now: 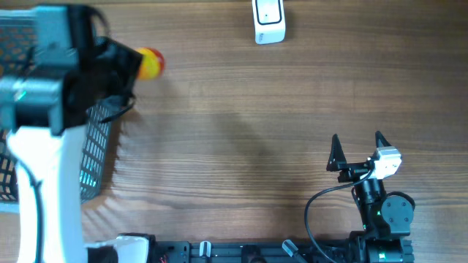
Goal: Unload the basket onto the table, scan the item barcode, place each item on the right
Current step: 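Carry the bottle toward the scanner and set it upright on table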
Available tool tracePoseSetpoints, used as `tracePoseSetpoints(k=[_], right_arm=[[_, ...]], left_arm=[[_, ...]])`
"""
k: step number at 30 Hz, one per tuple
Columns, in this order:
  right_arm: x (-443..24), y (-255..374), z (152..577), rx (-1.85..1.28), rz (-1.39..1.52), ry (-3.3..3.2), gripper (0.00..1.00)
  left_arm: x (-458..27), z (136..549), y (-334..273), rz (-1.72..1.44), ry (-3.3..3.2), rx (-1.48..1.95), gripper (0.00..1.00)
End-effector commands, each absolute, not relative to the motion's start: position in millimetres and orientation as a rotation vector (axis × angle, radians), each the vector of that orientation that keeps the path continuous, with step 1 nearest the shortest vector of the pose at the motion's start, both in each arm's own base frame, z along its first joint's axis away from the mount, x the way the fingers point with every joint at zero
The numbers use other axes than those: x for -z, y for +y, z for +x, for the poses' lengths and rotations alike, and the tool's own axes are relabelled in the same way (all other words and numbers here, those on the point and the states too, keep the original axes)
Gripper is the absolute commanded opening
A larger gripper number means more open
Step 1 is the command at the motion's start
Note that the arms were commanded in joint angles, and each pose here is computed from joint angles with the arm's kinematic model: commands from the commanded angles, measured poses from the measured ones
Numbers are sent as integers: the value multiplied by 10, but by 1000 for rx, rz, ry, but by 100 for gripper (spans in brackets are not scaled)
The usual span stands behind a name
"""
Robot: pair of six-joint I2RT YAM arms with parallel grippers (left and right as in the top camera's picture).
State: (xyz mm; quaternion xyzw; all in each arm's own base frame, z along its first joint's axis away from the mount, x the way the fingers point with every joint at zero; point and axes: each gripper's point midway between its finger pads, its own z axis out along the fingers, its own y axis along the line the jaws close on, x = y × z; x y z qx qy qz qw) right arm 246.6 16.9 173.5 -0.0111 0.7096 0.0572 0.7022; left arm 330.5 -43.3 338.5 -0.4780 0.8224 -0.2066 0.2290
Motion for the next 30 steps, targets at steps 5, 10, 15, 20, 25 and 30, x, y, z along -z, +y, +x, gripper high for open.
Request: tracePoseSetpoints(k=[5,10,15,20,25,30], right_arm=[[-1736,169,2466,-118,-31,1578,100],[-1736,169,2466,-117,-32,1578,100],[-1736,169,2466,-117,-32,1578,100],[-1738,169,2466,-118,-31,1577,100],[-1736,169,2466,-117,-32,1578,100],[-1736,169,2466,-118,-31,1578,100]], left_arm=[[-2816,3415,-891,-1232,2542,414,49],[-2488,3506,-1242,-1161,2667,365,49],[-2084,3465,-1679,-1070,2834,303,49],[-1832,3396,-1939,-1003,2928,247,50],[-1623,3312,-2139,-938,2997,185,50],[-1469,3313,-2185,-896,3004,95,50]])
